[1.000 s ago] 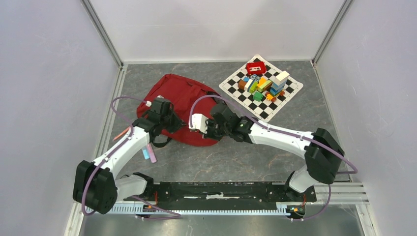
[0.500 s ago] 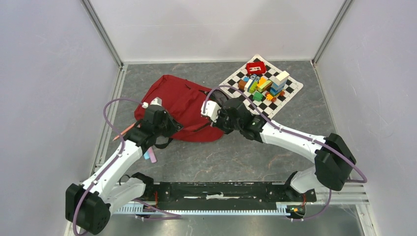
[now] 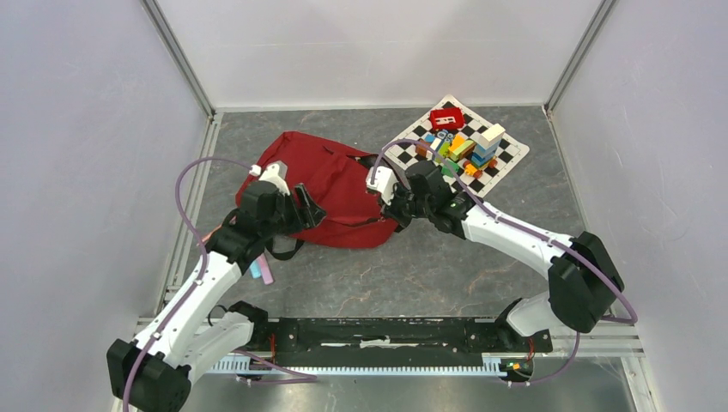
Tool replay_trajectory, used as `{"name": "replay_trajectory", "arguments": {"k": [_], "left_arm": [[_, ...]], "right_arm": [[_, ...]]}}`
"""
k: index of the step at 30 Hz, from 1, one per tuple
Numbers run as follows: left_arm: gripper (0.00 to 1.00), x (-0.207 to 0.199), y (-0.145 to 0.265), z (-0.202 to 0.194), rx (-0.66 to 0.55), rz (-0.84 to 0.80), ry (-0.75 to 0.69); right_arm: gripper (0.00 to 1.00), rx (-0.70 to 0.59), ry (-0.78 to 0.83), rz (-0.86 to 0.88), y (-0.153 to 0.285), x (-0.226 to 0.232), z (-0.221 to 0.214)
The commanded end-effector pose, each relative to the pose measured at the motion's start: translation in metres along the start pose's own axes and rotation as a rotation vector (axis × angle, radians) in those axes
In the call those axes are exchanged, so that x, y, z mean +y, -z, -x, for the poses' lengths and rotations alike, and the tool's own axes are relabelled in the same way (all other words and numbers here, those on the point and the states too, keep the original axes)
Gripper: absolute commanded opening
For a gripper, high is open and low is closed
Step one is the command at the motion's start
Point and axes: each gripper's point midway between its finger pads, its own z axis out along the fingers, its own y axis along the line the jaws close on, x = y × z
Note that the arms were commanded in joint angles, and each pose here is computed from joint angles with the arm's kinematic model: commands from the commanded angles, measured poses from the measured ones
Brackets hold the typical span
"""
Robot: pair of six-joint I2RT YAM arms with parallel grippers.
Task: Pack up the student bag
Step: Zip the student bag at the center of the board.
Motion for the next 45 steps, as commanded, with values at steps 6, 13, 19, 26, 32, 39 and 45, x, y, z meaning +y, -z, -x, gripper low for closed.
{"name": "replay_trajectory", "arguments": {"k": [6, 13, 19, 26, 32, 39, 45], "left_arm": [[0.81, -0.095, 0.010, 0.038, -0.113, -0.366, -0.360], [0.80, -0.115, -0.019, 0.006, -0.109, -0.376, -0.612], [0.83, -0.118, -0.034, -0.011, -0.108, -0.384, -0.732], [0.82, -0.113, -0.057, -0.025, -0.094, -0.346, -0.832], [0.76, -0.119, -0.072, -0.031, -0.083, -0.345, -0.847], [0.33, -0.117, -0.079, -0.048, -0.028, -0.333, -0.859], [0.04, -0.099, -0.070, -0.055, -0.025, -0.264, -0.821]], "right_arm": [[0.00, -0.081, -0.060, 0.022, 0.022, 0.008, 0.022], [0.00, -0.129, -0.109, -0.033, 0.030, 0.002, 0.031], [0.00, -0.150, -0.165, -0.044, 0.029, 0.001, 0.035], [0.00, -0.157, -0.196, -0.047, 0.027, 0.000, 0.037], [0.00, -0.153, -0.221, -0.066, 0.029, -0.001, 0.034], [0.00, -0.143, -0.233, -0.137, 0.031, -0.015, 0.034], [0.00, -0.064, -0.199, -0.277, 0.034, -0.039, 0.019]]}}
